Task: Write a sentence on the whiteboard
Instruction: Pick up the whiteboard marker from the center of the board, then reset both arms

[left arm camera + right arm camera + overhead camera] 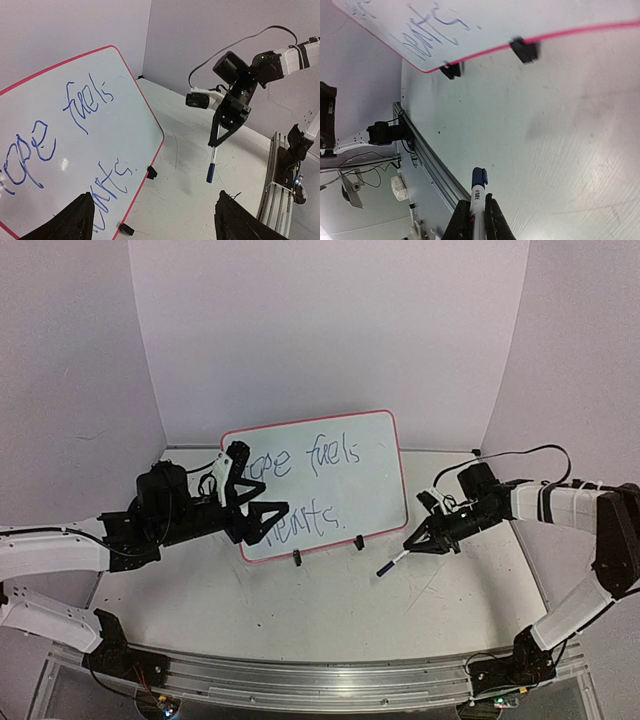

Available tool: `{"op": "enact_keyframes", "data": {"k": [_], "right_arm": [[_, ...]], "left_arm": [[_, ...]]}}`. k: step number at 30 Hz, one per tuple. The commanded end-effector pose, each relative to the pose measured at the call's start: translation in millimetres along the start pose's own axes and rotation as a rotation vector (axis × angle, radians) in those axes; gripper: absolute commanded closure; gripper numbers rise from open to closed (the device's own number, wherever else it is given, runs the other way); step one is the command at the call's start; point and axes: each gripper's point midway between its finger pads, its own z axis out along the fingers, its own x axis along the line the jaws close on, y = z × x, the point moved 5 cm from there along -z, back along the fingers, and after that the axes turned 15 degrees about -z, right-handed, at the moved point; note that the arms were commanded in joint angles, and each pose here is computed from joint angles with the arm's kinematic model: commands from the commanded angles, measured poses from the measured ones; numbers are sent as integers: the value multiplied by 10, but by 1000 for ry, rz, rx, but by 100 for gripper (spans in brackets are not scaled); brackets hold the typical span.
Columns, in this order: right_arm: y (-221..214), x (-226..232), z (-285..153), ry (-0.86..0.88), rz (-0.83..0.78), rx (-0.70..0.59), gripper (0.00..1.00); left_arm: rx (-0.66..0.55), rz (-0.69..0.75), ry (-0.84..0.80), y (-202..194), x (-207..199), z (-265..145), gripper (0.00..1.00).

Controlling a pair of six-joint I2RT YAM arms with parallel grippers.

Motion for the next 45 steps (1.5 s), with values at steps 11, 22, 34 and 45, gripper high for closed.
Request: {"op": "enact_keyframes", "data": {"k": [11, 22, 34, 45], "right_arm": [[-636, -996, -9, -146, 561, 202, 81], [-385, -1235, -213, -439, 507, 136, 43], [550, 183, -1992, -884, -120, -557, 2], [481, 1469, -3123, -1014, -402, -1025, 2]], "left_arm": [[-50, -142, -41, 254, -90, -28, 18], [-194, -90, 142, 672, -14, -587, 13], [-383, -74, 635, 1392, 369, -911, 5], [-564, -21, 659, 2315, 52, -1282, 1]]}}
